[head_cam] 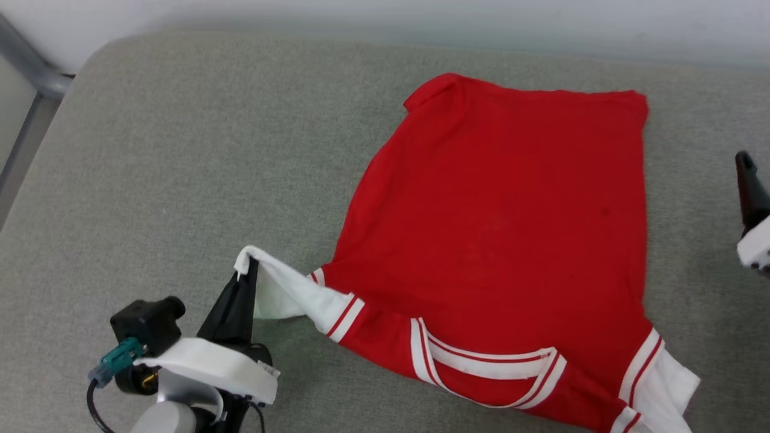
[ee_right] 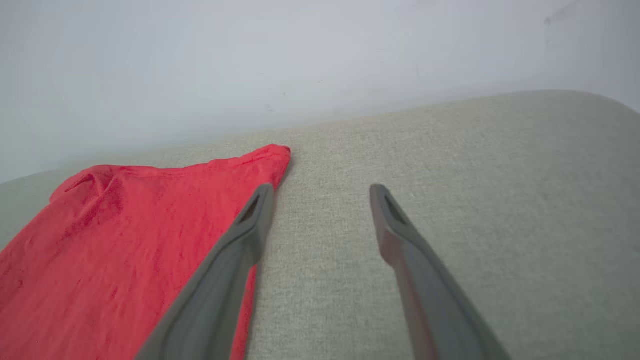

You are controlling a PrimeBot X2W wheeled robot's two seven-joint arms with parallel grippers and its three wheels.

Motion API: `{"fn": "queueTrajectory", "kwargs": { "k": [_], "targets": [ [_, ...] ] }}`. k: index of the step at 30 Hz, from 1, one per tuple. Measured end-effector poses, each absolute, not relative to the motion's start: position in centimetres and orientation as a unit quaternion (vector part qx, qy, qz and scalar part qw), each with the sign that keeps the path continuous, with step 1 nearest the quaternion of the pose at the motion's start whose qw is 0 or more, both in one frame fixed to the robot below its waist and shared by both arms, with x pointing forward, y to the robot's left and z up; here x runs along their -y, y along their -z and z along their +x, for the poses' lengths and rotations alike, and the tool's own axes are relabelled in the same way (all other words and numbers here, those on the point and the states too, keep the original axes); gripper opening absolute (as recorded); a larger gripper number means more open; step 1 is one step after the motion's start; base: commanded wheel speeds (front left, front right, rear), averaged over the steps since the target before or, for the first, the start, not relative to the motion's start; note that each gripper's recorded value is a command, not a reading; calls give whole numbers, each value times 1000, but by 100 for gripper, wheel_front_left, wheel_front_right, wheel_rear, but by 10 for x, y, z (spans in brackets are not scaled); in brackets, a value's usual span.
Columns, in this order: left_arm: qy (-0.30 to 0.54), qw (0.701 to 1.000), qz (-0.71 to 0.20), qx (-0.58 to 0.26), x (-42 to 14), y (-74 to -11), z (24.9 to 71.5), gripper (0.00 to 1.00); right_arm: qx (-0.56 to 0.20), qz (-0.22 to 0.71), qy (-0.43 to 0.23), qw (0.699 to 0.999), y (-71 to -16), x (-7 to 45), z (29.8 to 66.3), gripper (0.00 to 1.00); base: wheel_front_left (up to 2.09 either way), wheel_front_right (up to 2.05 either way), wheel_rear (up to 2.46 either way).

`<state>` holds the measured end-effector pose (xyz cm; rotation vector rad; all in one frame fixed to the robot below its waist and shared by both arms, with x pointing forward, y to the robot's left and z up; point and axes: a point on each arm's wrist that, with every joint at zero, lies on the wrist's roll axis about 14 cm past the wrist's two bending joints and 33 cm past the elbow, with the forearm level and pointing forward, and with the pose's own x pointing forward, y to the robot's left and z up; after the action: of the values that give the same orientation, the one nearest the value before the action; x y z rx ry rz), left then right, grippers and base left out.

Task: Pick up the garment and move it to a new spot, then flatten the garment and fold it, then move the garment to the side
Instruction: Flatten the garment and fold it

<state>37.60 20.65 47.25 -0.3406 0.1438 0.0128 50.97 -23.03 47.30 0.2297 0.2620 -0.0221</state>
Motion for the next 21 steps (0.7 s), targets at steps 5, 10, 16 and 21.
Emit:
{"fn": "queueTrajectory", "kwargs": {
  "k": [5,10,16,21],
  "targets": [
    [2,983,-171,-58,-202,-470,397,0,-198,90,-22,976,-456,212,564,100,0,0,0],
    [-3,984,-168,-57,-206,-462,410,0,-298,74,-56,950,-427,185,599,100,0,0,0],
    [-10,985,-159,-71,-212,-446,417,0,-356,47,-71,931,-404,169,632,100,0,0,0],
    [-19,984,-155,-84,-218,-432,420,0,-412,44,-84,906,-367,152,635,100,0,0,0]
  ]
}}
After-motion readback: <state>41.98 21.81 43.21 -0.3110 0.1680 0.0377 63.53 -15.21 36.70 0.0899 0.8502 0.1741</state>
